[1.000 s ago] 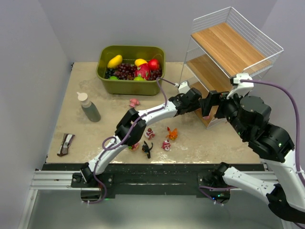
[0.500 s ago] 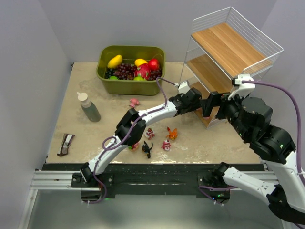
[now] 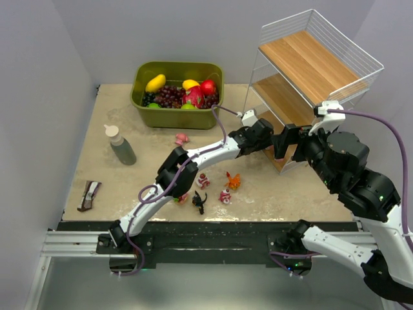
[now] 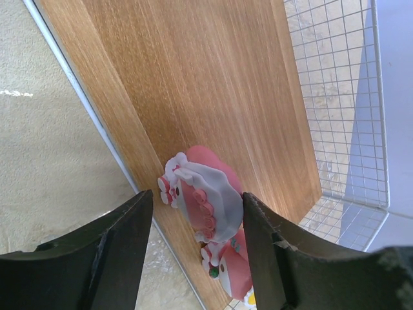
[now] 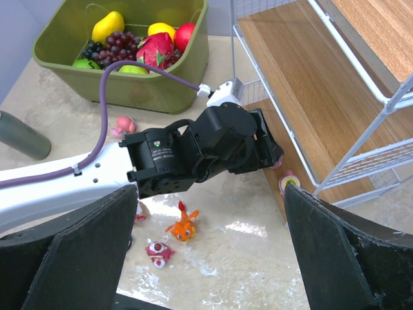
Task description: Place and organize the plastic toys onto the shelf
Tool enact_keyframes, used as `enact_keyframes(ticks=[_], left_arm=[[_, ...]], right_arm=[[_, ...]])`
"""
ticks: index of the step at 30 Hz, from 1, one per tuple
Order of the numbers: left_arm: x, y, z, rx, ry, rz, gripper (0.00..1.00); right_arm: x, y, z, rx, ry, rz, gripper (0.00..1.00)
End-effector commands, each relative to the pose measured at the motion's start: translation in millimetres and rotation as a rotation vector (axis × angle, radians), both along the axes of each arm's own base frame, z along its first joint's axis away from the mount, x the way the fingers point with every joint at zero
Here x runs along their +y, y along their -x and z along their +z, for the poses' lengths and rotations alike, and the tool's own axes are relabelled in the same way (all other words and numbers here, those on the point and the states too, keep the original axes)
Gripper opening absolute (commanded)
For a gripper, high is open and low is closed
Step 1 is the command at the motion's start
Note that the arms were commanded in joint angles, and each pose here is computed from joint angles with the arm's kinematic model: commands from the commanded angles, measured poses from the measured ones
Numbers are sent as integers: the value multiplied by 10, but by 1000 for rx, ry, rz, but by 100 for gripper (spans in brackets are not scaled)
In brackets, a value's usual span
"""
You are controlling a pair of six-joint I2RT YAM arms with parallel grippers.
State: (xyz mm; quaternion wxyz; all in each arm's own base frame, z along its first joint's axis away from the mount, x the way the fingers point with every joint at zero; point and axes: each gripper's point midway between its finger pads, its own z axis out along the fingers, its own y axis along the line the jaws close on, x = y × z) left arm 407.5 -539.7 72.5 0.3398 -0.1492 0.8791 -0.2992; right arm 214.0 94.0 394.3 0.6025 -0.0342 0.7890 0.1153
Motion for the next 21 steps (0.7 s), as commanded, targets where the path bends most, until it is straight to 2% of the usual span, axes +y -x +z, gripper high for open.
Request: enact_keyframes(ticks=[1,12,14,15,18,19,21], left_arm=[[-94,-85,568,-88,101,32,63],[67,-124,1054,-177,105,64,63],[186,-111,992,-180,66,80,63],[254,-102,1135,-191,75,89,63],[509,-47,1184,-196,43,107,63],[627,-2,1042,-179,4,106,64],[833,14,1245,-197,8,123,64]], right_arm=[[-46,27,71,-12,-18,-16,99],[-25,1,138,-18,-12,-12,99],[-3,-6,156,-17,-15,-5,99],[2,-6,192,-22,-23,-4,99],[91,-38,209,-15,-28,22,99],[126,-59,211,-13,-31,29,99],[215,-74,201,-7,-39,63,99]])
